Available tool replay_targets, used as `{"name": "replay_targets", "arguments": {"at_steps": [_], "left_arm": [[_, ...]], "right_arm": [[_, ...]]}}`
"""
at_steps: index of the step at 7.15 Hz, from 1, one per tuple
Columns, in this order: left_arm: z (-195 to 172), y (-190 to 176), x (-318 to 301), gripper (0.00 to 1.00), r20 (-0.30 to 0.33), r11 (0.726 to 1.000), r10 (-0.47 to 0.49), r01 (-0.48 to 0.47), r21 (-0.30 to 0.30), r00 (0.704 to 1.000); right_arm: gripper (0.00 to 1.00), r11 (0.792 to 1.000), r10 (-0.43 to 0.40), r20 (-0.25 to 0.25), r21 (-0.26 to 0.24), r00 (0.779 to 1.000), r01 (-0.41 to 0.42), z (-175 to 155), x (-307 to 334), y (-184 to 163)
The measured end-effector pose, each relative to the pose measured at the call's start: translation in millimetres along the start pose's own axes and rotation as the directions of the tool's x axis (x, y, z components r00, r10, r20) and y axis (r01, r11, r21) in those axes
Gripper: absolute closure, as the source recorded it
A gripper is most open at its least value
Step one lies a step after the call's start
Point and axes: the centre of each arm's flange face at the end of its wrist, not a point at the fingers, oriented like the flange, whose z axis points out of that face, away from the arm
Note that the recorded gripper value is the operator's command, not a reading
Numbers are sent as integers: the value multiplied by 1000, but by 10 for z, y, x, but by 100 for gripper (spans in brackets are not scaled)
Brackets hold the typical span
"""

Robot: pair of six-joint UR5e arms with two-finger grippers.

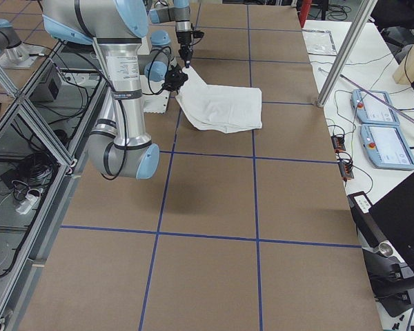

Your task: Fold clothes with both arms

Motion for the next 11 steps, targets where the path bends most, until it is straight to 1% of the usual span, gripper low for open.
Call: {"name": "replay_targets", "arguments": {"at_steps": [1, 2, 3, 4, 6, 7, 8, 9, 10, 11], "left_arm": [[-34, -83, 262, 100, -27, 999, 30, -29, 30, 999], [11, -253, 609, 100, -47, 994, 80, -76, 83, 996], [117, -499, 934, 100, -49, 984, 118, -110, 144, 992], [197, -768, 1190, 100, -43, 971, 150, -139, 193, 988], [446, -1345, 1536, 100, 7, 940, 205, -199, 276, 979], [593, -1613, 1641, 100, 22, 927, 220, -216, 306, 975], [735, -1851, 1708, 100, 22, 919, 225, -219, 327, 974], [885, -2091, 1790, 70, 23, 911, 226, -220, 347, 974], [1038, -2382, 1901, 46, 31, 899, 233, -227, 374, 972], [1175, -2812, 2003, 33, 42, 879, 248, -243, 410, 968]], "right_arm": [[100, 1000, 16, 4, 3, 1000, -16, -63, -187, -186], [100, 1000, 20, 8, 4, 1000, -20, -103, -440, -383], [100, 1000, 11, 15, 18, 1000, -11, -66, -765, -574], [100, 999, -13, 13, 43, 1000, 12, 54, -1117, -768], [100, 993, -68, -20, 97, 998, 69, 374, -1769, -1183], [100, 991, -78, -32, 111, 996, 81, 546, -2050, -1381], [100, 990, -80, -34, 117, 996, 84, 734, -2290, -1549], [100, 988, -94, -35, 123, 995, 98, 912, -2533, -1723], [1, 984, -122, -48, 123, 991, 127, 1054, -2772, -1987], [0, 979, -166, -53, 113, 985, 171, 1222, -3011, -2356]]}}
